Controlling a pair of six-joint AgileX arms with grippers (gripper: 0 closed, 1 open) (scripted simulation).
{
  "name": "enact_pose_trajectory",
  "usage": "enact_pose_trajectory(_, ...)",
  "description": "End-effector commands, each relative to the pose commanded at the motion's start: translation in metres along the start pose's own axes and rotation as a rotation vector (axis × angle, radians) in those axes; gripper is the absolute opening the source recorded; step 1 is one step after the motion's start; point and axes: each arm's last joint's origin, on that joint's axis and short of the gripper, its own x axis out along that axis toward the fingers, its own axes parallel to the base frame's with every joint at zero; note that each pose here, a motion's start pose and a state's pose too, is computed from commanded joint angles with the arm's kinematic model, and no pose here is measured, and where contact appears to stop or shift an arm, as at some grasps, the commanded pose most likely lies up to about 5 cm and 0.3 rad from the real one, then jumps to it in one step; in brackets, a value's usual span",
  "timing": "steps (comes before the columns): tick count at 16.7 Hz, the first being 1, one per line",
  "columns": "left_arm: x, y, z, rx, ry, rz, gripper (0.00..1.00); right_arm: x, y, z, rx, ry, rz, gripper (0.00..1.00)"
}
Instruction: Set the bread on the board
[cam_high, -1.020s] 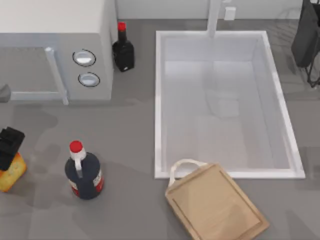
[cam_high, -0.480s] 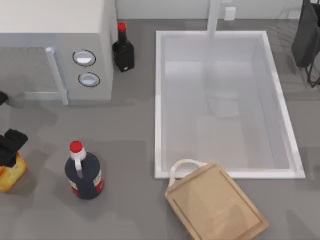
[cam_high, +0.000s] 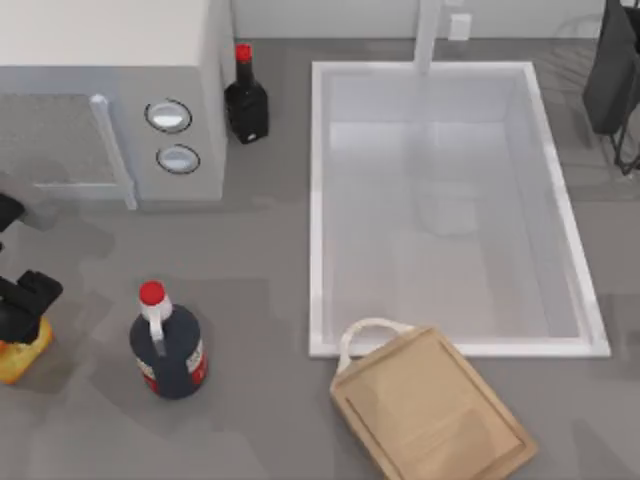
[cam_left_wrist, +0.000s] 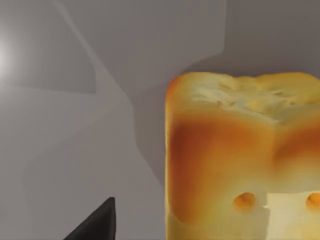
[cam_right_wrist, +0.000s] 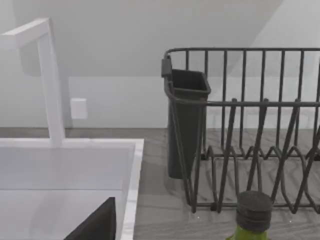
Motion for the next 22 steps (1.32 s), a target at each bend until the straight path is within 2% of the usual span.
enact_pose_trajectory(5,0.045,0.000,0.000,0.000,-0.008,0.005,1.00,0.000,0.000,0.000,0.000,0.000,0.000,1.00)
enact_pose_trajectory(10,0.050,0.000,-0.001,0.000,-0.004,0.003,1.00,0.000,0.000,0.000,0.000,0.000,0.000,1.00)
enact_pose_trajectory(22,0.050,0.000,-0.001,0.000,-0.004,0.003,0.10,0.000,0.000,0.000,0.000,0.000,0.000,1.00)
